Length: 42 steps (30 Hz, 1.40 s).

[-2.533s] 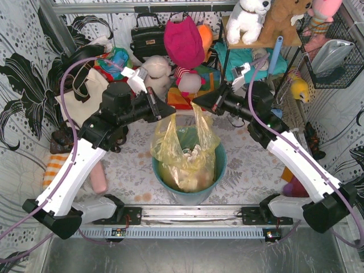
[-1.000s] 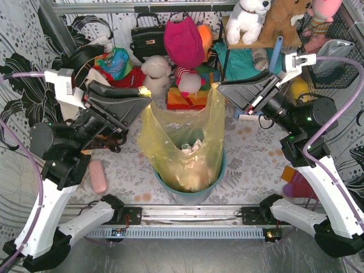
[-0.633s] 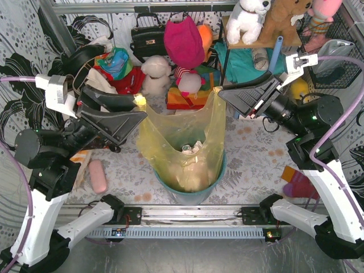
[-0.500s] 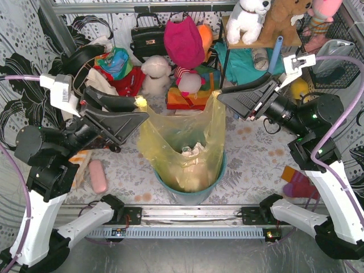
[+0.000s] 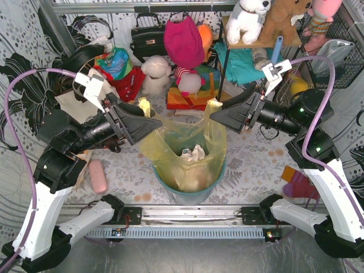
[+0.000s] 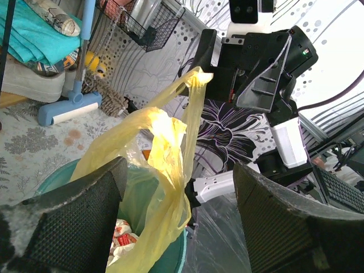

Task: Tie the trash bag

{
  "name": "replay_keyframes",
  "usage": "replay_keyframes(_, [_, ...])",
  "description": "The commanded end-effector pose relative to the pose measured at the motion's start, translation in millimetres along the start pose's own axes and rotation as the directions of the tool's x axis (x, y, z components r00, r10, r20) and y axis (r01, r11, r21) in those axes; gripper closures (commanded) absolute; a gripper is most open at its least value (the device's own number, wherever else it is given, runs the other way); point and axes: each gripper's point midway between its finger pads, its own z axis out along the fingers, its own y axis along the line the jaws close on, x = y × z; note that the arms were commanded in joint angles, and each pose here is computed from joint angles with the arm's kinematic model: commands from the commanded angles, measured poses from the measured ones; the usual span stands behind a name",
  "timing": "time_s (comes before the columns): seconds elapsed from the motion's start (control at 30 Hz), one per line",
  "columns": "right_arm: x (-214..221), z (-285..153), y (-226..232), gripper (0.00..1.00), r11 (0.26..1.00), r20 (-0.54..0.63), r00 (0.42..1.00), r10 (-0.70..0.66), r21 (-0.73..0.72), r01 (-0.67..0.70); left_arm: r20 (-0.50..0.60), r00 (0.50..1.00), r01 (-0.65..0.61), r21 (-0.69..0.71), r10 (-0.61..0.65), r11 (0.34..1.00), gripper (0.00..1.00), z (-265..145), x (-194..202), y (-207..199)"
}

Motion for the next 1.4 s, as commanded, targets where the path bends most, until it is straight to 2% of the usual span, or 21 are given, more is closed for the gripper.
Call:
replay_keyframes(0.0, [2.2, -0.9, 7.4, 0.24, 0.999, -0.012, 0.999, -0.032, -0.044, 0.031, 0.020, 0.999, -0.027, 0.048, 0.026, 0.998, 0.16, -1.2, -5.9, -10.9])
replay_keyframes(0.13, [-11.5, 5.8, 16.3, 0.24, 0.995, 0.021, 0.999, -0.040, -0.088, 0.042, 0.089, 0.994, -0.080, 0.106, 0.070, 0.991, 0.16, -2.6, -25.2, -29.4])
replay_keyframes(0.23, [-29.0, 14.5, 34.2, 0.24, 0.983, 0.048, 0.998, -0.043, -0.178, 0.050, 0.125, 0.986, -0.132, 0.176, 0.111, 0.976, 0.16, -1.7, -43.6, -51.8])
replay_keyframes(0.4, [-69.9, 5.8, 85.1, 0.24, 0.933, 0.183, 0.979, -0.084, -0.331, 0.142, 0.213, 0.965, -0.208, 0.252, 0.155, 0.945, 0.16, -12.5, -65.1, -82.6])
replay_keyframes(0.57, [-72.6, -6.5, 85.3, 0.25, 0.943, 0.247, 0.963, -0.107, -0.281, 0.176, 0.225, 0.962, -0.202, 0.220, 0.152, 0.954, 0.17, -15.0, -60.3, -73.7])
replay_keyframes(0.8, [-38.0, -16.7, 27.1, 0.24, 0.996, 0.182, 0.979, -0.089, -0.011, 0.093, 0.165, 0.982, -0.121, 0.171, 0.092, 0.978, 0.17, -8.7, -33.7, -43.7])
replay_keyframes(0.93, [-19.9, -30.3, 14.1, 0.18, 0.995, 0.141, 0.987, -0.080, 0.072, 0.071, 0.153, 0.985, -0.102, 0.166, 0.076, 0.981, 0.16, -8.4, -28.4, -39.4])
replay_keyframes(1.03, [-5.7, -32.2, 16.7, 0.15, 0.998, 0.087, 0.995, -0.055, 0.044, 0.051, 0.147, 0.986, -0.097, 0.168, 0.072, 0.981, 0.16, -7.7, -27.7, -39.0])
replay_keyframes(1.37, [30.9, -13.8, 11.7, 0.16, 0.993, -0.052, 0.997, 0.054, -0.100, -0.059, 0.144, 0.987, -0.096, 0.167, 0.072, 0.981, 0.16, -6.8, -28.5, -39.4])
